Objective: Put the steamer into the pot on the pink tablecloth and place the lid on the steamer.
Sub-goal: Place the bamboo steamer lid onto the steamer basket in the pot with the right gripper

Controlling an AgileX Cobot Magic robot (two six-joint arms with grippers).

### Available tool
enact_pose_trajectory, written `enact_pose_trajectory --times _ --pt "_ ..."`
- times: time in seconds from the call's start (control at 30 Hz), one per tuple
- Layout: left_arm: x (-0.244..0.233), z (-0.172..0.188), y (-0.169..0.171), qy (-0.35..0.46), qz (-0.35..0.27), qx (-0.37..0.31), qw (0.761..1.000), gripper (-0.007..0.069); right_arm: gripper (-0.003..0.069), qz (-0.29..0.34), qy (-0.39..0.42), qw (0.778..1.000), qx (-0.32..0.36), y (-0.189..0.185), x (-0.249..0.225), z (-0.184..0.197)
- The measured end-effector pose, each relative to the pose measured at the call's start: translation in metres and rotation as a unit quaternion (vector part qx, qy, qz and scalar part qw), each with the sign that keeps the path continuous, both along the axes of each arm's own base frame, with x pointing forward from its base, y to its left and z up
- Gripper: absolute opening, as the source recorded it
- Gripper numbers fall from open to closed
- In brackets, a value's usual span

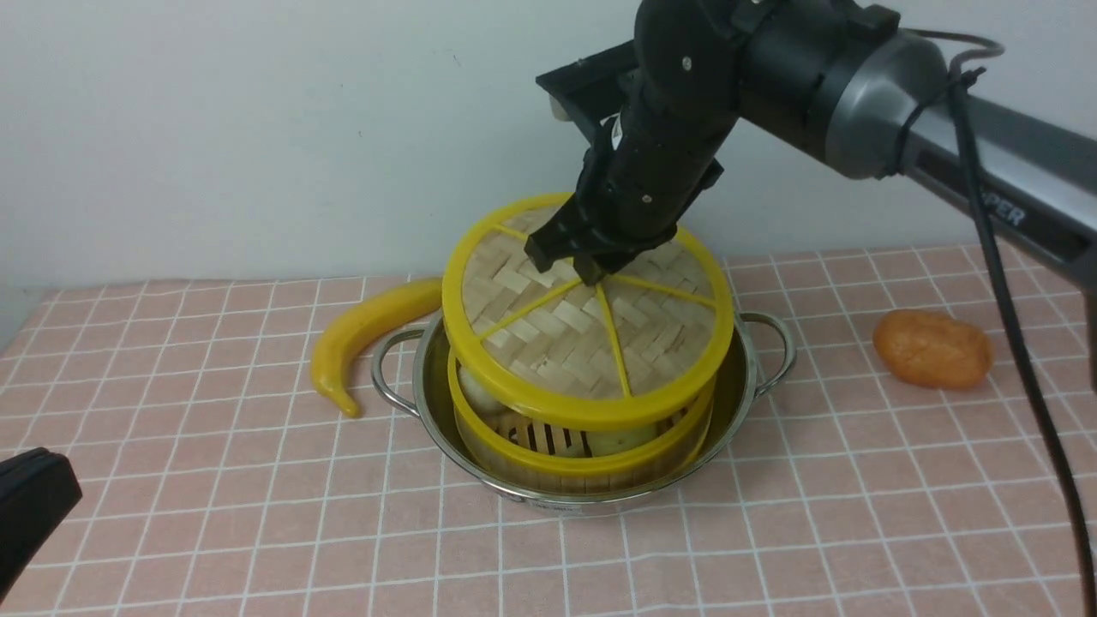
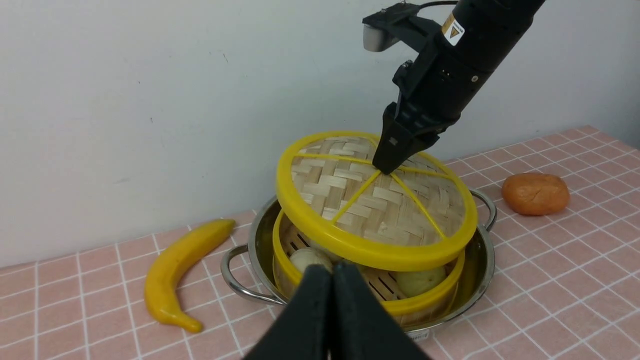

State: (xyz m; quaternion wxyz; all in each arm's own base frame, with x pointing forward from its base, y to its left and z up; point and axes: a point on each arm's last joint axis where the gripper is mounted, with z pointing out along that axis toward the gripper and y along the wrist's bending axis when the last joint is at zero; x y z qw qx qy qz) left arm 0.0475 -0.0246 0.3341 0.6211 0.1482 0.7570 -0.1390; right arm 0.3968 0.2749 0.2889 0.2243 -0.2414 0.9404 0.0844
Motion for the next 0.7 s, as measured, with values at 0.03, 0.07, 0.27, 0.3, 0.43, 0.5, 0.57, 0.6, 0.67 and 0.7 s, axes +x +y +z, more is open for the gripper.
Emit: enact_pose_trajectory --times 0.03,0.07,0.27,0.3,0.43,0.5,0.57,0.6,0.67,0.7 --pt "0.0 0.0 0.0 0.0 0.0 0.0 1.0 -0.0008 0.0146 0.0 0.001 1.0 -0.001 0.0 0.0 -0.002" --pt "0.0 0.0 0.0 0.0 0.0 0.0 1.0 -0.0008 0.0146 0.0 0.004 1.0 -0.003 0.001 0.001 -0.004" --pt "0.0 0.0 0.0 0.0 0.0 0.0 1.0 -0.0008 0.0146 0.0 0.016 1.0 -0.008 0.003 0.004 -0.016" --pt "0.0 0.0 0.0 0.0 0.0 0.0 1.0 -0.0008 0.0146 0.0 0.019 1.0 -0.007 0.004 0.004 -0.019" --pt "0.0 0.0 0.0 0.0 0.0 0.0 1.0 -0.0008 0.0146 0.0 0.024 1.0 -0.003 0.005 0.004 -0.02" --pt "0.0 0.0 0.0 0.0 0.0 0.0 1.0 -0.0008 0.0146 0.0 0.027 1.0 -0.006 0.006 0.005 -0.024" --pt "0.0 0.0 0.0 0.0 0.0 0.0 1.0 -0.0008 0.0146 0.0 0.033 0.999 -0.01 0.007 0.007 -0.031" --pt "0.0 0.0 0.0 0.0 0.0 0.0 1.0 -0.0008 0.0146 0.001 0.036 0.999 -0.012 0.007 0.008 -0.035" --pt "0.0 0.0 0.0 0.0 0.0 0.0 1.0 -0.0008 0.0146 0.001 0.041 0.999 -0.016 0.008 0.009 -0.042" --pt "0.0 0.0 0.0 0.0 0.0 0.0 1.0 -0.0008 0.0146 0.001 0.042 0.999 -0.016 0.009 0.009 -0.042"
